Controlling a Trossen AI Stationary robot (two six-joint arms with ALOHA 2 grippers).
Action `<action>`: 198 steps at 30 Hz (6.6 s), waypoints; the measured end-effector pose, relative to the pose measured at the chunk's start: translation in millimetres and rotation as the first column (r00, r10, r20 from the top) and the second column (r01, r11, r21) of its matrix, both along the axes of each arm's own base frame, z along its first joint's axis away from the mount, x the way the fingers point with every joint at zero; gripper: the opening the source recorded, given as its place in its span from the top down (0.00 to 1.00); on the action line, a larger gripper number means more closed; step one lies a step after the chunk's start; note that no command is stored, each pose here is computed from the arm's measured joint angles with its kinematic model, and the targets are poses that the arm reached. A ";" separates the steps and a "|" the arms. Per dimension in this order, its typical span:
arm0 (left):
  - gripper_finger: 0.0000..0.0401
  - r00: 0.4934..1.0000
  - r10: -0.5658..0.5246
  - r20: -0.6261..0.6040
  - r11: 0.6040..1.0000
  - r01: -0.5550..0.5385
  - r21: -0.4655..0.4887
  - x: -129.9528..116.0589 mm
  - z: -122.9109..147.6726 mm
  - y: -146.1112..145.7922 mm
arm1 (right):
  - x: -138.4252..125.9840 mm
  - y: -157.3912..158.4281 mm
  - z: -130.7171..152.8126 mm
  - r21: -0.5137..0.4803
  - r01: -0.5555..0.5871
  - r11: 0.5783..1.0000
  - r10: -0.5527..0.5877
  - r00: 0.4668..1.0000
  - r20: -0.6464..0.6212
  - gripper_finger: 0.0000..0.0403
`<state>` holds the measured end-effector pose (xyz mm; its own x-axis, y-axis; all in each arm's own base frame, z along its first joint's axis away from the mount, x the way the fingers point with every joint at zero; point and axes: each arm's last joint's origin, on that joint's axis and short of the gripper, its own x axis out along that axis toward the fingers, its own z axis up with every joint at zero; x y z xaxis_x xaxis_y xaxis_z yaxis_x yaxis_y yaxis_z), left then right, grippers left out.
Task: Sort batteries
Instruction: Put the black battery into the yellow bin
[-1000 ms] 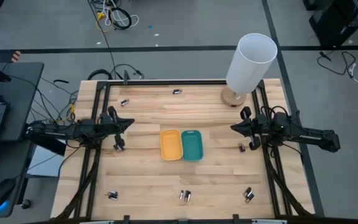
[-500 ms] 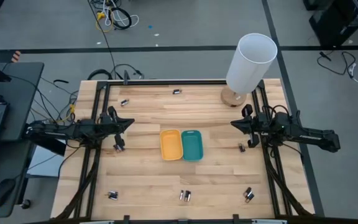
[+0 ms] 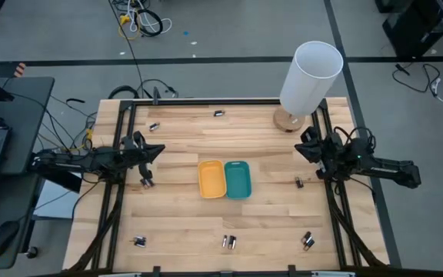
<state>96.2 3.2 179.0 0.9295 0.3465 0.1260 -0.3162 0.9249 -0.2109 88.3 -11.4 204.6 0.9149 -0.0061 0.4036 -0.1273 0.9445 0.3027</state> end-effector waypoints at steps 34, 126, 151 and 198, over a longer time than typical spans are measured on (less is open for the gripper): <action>0.93 0.913 0.257 -0.316 0.965 -0.223 0.140 5.6 0.9 10.3 | 20.0 -29.4 -38.8 -0.132 0.762 0.634 -0.733 0.538 -0.417 0.85; 0.43 0.407 -0.125 -0.905 0.992 0.052 -0.113 278.9 -12.9 294.1 | 131.0 -30.9 -62.8 -0.345 0.450 0.824 -0.552 0.498 -0.668 0.64; 0.43 0.398 -0.104 -0.911 0.994 0.024 -0.103 276.0 -29.3 305.6 | 130.6 -33.6 -62.4 -0.332 0.462 0.822 -0.551 0.501 -0.668 0.64; 0.82 0.362 -0.156 -0.919 0.987 0.014 -0.162 264.5 15.9 281.6 | 132.8 -26.8 -63.1 -0.324 0.413 0.851 -0.512 0.515 -0.687 0.65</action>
<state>360.7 284.7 195.0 0.4585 0.2023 -0.8653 -0.2976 0.9525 0.0650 221.1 -38.2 141.5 0.7721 -0.5204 -0.3647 0.5517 0.8338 -0.0219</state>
